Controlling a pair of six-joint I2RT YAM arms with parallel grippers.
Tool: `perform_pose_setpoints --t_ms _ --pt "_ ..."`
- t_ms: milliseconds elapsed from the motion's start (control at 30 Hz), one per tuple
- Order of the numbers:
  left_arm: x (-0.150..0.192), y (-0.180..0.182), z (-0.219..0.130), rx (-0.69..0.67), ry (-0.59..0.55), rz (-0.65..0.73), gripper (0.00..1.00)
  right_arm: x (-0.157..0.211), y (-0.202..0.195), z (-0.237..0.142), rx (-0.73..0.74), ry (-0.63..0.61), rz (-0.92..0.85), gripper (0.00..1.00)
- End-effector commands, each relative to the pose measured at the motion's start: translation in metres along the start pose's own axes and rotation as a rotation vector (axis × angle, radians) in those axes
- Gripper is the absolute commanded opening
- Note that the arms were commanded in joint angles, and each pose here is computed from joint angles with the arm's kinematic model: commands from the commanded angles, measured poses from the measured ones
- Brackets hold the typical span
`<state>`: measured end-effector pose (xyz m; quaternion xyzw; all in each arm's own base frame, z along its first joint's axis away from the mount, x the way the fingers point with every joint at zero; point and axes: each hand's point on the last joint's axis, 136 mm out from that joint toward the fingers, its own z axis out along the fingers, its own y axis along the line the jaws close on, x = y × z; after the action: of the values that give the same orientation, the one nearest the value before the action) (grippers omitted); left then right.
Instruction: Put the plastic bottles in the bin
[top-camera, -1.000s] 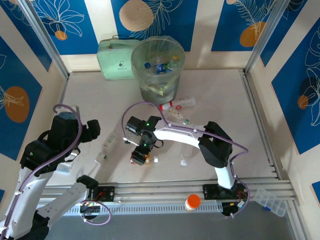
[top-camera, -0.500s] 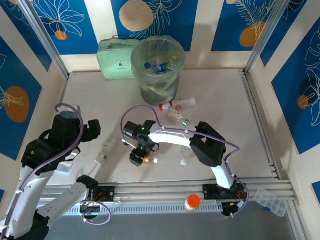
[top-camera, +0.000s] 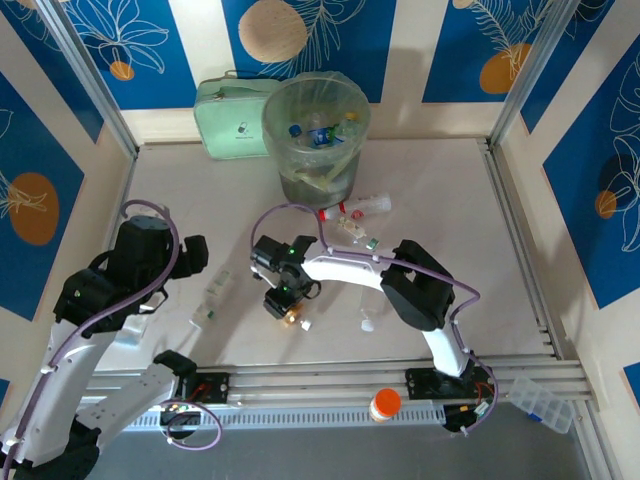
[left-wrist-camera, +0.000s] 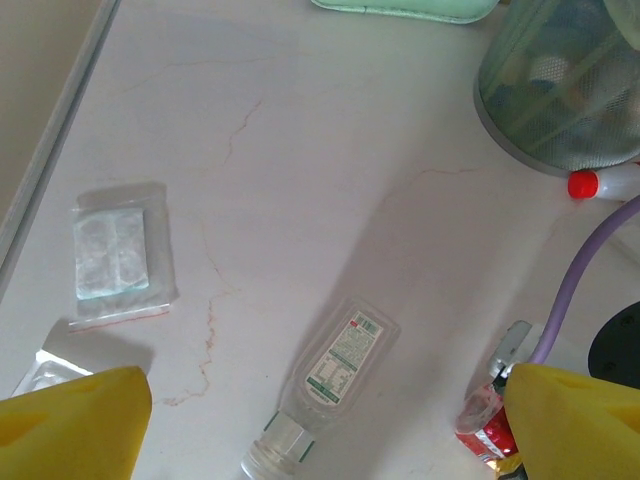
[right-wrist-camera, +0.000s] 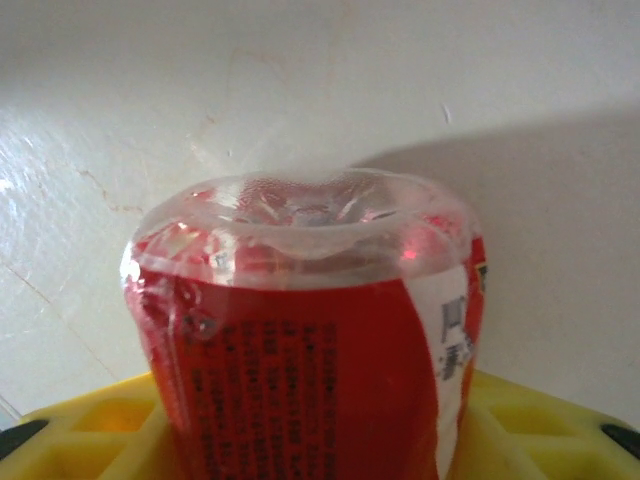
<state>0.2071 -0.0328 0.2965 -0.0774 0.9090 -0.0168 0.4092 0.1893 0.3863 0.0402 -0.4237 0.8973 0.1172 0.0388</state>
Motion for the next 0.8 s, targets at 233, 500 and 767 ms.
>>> perform_pose_setpoints --t_ms 233,500,767 --pt "0.006 -0.002 0.0 0.027 0.019 -0.026 0.92 -0.008 0.001 -0.056 -0.014 -0.181 0.029 0.52" --pt "-0.007 -0.043 0.004 0.202 0.035 -0.068 0.93 -0.024 -0.007 -0.147 -0.037 -0.417 0.054 0.52" --pt "-0.035 -0.059 -0.006 0.259 -0.006 -0.118 0.9 -0.061 -0.05 -0.273 -0.017 -0.727 0.133 0.53"
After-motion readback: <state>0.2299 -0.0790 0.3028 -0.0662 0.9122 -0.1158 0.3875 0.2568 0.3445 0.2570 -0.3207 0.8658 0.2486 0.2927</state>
